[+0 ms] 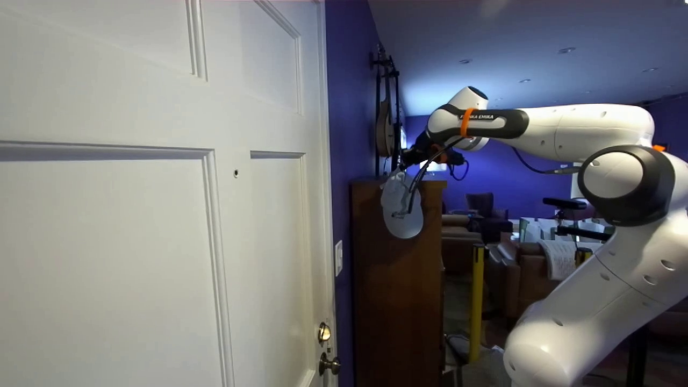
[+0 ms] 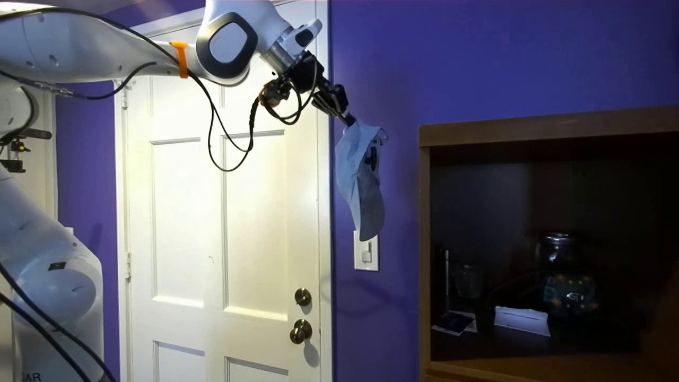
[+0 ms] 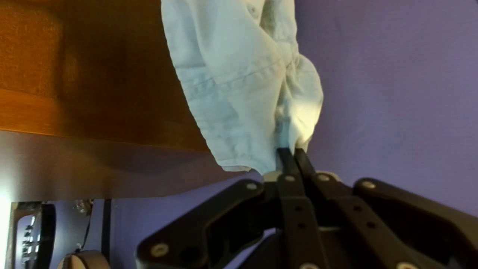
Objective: Shift the hat to the top of the brown object
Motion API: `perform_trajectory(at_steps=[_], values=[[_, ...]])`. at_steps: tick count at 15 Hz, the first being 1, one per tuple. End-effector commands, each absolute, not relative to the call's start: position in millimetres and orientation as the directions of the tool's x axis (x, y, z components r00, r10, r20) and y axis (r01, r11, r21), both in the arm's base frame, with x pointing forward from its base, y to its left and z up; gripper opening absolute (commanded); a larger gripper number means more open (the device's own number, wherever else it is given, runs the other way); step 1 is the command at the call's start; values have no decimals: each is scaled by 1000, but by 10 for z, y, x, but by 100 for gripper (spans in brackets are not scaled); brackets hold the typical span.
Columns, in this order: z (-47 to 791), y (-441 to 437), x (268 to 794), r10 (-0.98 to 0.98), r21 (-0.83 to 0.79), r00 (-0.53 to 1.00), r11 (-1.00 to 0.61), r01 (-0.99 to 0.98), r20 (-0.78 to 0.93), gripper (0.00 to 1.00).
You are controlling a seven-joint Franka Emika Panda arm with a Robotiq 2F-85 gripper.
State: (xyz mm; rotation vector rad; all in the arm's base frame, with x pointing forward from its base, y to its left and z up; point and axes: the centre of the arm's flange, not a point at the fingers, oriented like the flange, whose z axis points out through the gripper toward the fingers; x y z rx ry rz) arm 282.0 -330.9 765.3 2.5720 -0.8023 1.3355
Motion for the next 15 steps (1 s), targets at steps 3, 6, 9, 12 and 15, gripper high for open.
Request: perform_trajectory(at_steps=[3,6,9,12,15], values=[[7646,-3353,2872,-405,-124,461,-842,-526,790,2],[7712,-3369,2887,-425,-145,447,-831,-536,787,1],[7978,-3631,2908,-527,-256,308,-745,-615,792,1],[8201,-3864,2869,-602,-350,193,-663,-662,775,1],[8344,-4136,2831,-646,-426,64,-570,-702,760,1]])
